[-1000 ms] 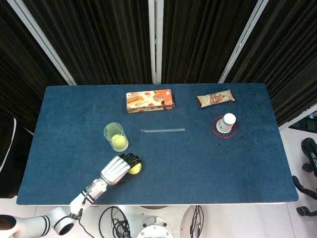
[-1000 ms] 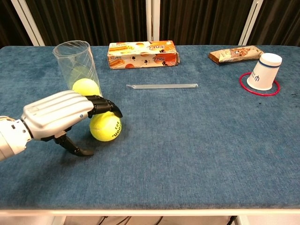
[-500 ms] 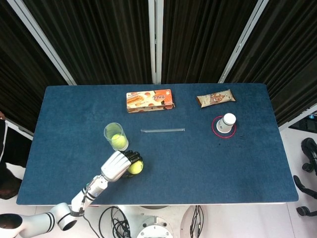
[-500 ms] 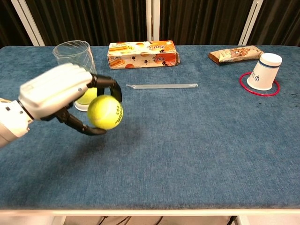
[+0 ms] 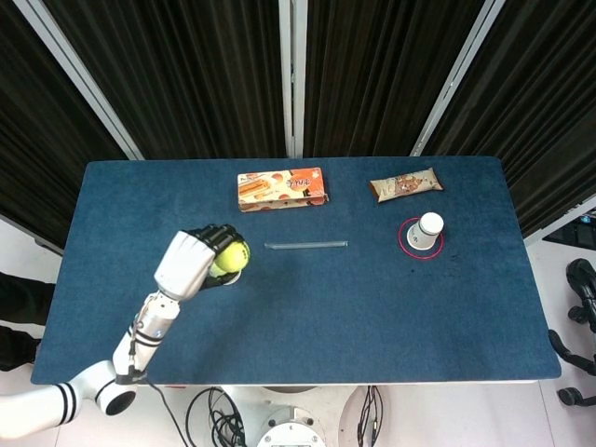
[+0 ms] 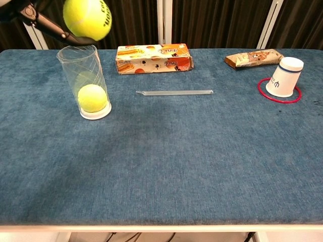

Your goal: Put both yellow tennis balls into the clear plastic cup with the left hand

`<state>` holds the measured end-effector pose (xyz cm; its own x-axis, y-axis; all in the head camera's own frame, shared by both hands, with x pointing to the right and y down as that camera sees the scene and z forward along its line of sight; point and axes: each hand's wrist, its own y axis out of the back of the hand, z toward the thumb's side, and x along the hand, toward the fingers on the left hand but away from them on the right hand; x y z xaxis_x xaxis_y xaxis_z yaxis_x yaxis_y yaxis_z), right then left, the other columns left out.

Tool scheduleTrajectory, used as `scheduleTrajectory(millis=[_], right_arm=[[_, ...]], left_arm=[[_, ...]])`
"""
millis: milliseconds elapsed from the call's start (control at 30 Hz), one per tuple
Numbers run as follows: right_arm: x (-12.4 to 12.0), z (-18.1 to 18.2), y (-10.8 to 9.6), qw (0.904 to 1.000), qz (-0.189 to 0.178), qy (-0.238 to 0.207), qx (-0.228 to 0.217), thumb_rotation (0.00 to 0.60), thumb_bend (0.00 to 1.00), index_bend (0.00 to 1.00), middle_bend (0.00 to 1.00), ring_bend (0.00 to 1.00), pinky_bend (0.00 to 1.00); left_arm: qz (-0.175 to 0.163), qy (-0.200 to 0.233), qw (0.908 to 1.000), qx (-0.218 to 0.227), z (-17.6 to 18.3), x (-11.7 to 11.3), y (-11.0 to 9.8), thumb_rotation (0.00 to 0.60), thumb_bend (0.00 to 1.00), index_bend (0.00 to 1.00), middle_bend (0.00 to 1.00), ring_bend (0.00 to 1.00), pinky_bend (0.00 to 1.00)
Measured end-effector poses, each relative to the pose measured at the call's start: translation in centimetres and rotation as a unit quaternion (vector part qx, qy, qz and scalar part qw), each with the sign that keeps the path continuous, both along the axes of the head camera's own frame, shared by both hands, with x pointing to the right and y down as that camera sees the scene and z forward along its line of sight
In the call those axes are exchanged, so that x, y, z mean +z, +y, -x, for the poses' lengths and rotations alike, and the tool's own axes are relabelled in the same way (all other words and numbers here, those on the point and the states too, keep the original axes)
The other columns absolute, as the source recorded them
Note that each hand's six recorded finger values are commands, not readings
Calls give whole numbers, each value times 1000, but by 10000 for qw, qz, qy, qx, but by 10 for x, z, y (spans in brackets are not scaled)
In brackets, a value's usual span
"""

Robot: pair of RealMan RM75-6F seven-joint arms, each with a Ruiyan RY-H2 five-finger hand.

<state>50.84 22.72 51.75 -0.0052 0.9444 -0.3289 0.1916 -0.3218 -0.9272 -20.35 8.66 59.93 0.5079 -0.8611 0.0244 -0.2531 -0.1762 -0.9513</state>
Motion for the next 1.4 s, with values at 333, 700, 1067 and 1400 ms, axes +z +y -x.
scheduleTrajectory(millis=[333, 700, 1067, 1400], right_arm=[[-4, -7, 2, 10000, -44, 49, 68, 600, 276, 0, 0, 0, 0], [-1, -9, 1, 9999, -9, 79, 117, 600, 276, 0, 0, 0, 0], [-1, -7, 1, 9999, -27, 62, 110, 600, 276, 0, 0, 0, 0], [-6, -3, 2, 9999, -115, 36, 80, 600, 275, 0, 0, 0, 0]], left_arm=[[419, -514, 9972, -350, 26, 24, -16, 600, 206, 620, 617, 597, 793], [749, -561, 9949, -384, 35, 33, -17, 600, 139, 258, 292, 228, 452], [622, -243, 9969, -405, 40, 17, -18, 600, 117, 153, 183, 126, 359], [461, -510, 9964, -502, 66, -7, 7, 600, 101, 252, 183, 124, 328]])
